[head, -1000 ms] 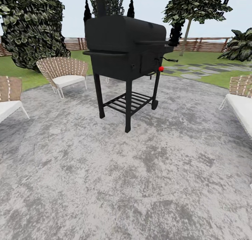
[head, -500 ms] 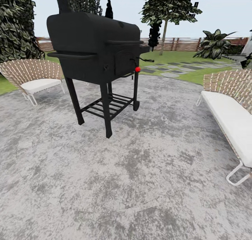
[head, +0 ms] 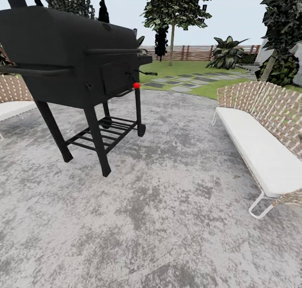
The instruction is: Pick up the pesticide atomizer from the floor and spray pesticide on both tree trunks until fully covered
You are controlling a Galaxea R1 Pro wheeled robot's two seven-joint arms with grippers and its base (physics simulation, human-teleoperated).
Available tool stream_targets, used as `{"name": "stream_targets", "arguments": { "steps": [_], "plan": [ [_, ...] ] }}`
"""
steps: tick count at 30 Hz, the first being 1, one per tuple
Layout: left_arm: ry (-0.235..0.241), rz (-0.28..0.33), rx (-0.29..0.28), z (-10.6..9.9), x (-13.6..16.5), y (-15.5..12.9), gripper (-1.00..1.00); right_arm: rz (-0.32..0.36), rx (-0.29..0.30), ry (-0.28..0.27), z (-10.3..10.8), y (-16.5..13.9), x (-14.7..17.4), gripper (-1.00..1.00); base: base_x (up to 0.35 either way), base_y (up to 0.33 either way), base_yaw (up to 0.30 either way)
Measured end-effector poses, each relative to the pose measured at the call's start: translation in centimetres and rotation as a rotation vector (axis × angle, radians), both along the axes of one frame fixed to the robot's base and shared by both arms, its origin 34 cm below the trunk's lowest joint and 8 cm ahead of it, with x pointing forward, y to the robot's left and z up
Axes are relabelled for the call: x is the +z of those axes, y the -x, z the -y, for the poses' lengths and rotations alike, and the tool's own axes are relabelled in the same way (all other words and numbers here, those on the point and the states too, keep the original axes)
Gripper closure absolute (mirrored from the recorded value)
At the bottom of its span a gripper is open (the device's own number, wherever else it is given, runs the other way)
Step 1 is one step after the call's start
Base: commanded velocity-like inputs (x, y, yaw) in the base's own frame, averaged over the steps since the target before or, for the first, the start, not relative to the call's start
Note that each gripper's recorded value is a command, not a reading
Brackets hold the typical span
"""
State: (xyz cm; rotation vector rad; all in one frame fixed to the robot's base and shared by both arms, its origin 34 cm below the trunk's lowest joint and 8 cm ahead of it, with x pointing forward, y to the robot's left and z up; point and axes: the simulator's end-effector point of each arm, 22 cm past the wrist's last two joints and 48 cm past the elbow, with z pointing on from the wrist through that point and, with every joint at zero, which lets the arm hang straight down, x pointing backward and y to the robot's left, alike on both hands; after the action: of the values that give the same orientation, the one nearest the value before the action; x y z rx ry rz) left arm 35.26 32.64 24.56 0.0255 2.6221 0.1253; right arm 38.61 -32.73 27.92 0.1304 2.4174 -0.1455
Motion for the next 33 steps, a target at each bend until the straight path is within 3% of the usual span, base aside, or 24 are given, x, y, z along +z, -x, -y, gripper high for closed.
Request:
{"name": "stream_targets", "arguments": {
  "steps": [33],
  "plan": [
    [0.0, -0.002, 0.0, 0.0, 0.0, 0.1, -1.0, -0.031, 0.012, -0.006, -0.4, 1.2, -0.7, -1.0, 0.293, -0.124, -0.014]
  ]
}}
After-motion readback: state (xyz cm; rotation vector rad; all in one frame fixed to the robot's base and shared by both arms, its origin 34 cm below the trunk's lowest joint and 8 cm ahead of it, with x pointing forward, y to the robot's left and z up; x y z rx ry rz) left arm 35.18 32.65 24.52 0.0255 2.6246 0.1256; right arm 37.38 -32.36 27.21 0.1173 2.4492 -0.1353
